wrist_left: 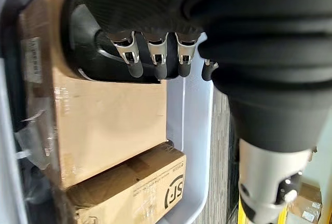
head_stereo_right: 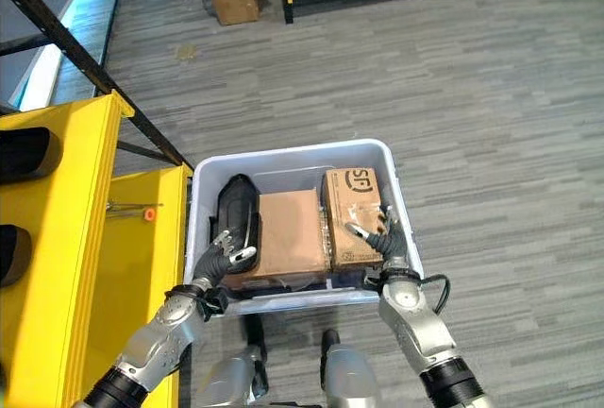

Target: Move parts from the plastic box to the shelf.

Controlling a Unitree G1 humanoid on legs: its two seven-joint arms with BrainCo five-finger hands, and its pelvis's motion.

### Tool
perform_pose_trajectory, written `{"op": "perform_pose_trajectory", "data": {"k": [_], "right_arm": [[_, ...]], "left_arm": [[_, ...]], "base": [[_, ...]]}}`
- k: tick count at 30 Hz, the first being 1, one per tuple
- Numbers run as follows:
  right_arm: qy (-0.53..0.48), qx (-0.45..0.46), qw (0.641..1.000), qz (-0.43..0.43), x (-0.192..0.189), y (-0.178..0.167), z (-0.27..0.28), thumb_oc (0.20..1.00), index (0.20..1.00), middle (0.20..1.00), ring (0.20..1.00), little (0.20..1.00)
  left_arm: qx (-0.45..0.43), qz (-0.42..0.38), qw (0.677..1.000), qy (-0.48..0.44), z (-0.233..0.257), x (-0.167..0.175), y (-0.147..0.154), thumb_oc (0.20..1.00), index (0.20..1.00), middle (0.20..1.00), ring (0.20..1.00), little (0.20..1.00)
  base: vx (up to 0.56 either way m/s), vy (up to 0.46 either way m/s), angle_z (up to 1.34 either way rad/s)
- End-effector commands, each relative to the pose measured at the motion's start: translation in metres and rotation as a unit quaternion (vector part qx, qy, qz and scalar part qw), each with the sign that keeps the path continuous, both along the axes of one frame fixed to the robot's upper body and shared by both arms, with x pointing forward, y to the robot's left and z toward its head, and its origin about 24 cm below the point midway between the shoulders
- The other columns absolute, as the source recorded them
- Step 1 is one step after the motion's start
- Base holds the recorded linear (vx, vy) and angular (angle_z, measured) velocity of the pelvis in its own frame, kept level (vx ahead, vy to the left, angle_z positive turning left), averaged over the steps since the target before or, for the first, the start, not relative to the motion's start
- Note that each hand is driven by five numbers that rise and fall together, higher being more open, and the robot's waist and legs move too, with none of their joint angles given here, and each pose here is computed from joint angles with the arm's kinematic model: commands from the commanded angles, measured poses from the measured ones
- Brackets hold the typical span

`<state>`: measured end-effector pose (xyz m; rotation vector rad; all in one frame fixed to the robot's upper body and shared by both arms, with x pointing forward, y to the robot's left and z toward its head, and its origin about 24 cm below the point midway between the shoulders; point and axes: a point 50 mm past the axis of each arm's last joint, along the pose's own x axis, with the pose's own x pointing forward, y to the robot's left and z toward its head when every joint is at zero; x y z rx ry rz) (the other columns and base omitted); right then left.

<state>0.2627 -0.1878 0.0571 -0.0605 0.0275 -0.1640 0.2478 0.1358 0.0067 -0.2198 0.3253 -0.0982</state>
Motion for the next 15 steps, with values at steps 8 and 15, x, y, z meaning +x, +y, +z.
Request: {"op": "perform_pose_trajectory", "data": {"k": [8,15], "right_arm": [[-0.185,-0.054,0.981,0.028,-0.003,0.002,0.062,1.0,1.0,1.0,1.0,1.0],[-0.215,-0.066,0.974,-0.007,0.009,0.005,0.078,1.0,1.0,1.0,1.0,1.0]], "left_arm": [[0.016,0.203,0.975,-0.088,0.042,0.038,0.018,1.0,1.0,1.0,1.0,1.0],[0.079,0.363,0.923,-0.097,0.065,0.066,0.025,1.0,1.0,1.0,1.0,1.0]], "base": [[-0.04,0.057,-0.16],[-0.09,0.021,-0.03]]}}
